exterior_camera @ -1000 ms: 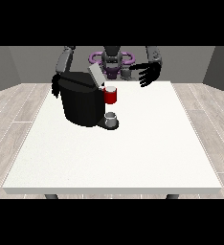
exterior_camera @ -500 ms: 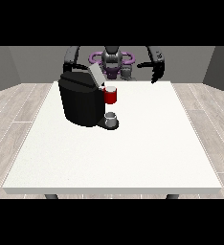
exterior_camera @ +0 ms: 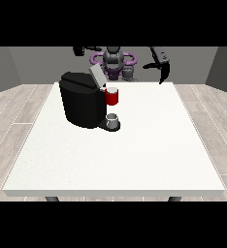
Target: Insert the coffee pod into the coffee machine and close the lid
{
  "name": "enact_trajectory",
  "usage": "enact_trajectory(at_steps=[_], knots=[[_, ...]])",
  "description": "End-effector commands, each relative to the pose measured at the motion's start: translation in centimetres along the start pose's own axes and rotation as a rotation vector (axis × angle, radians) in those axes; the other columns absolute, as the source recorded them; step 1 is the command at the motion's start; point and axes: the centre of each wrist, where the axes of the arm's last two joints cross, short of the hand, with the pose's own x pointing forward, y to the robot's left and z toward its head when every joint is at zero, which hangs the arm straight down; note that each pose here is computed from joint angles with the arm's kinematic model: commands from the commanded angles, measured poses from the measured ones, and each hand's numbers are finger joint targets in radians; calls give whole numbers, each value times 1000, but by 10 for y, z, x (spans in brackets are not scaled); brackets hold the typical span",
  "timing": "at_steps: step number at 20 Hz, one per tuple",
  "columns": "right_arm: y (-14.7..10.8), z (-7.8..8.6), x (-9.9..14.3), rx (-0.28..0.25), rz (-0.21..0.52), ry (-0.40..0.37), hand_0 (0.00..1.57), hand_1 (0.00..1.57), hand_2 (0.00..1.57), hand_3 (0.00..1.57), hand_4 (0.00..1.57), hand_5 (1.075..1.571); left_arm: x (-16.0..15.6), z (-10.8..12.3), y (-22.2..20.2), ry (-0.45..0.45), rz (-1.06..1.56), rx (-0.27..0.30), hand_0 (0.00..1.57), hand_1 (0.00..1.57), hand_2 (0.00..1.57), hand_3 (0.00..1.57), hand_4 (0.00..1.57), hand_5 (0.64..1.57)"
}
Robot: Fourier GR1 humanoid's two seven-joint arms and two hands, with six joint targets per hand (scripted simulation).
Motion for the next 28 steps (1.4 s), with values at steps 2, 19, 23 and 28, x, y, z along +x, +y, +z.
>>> enact_trajectory(at_steps=[2,19,23,28], knots=[[5,-22,54,18,96,-151,0,0,0,0,200,1571,5,-1,-9,-73,11,-20,0,0,0,0,181,1571],[-12,-72,91,-172,255,-208,0,0,0,0,195,1571,58,-13,-51,-303,-14,-162,0,0,0,0,356,1571],[-5,-93,94,-219,240,-243,0,0,0,0,351,1571,68,-6,-28,-331,-33,-170,0,0,0,0,357,1571],[-16,-114,106,-249,227,-209,0,0,0,0,414,1571,64,-12,-43,-362,-18,-141,0,0,0,0,301,1571]])
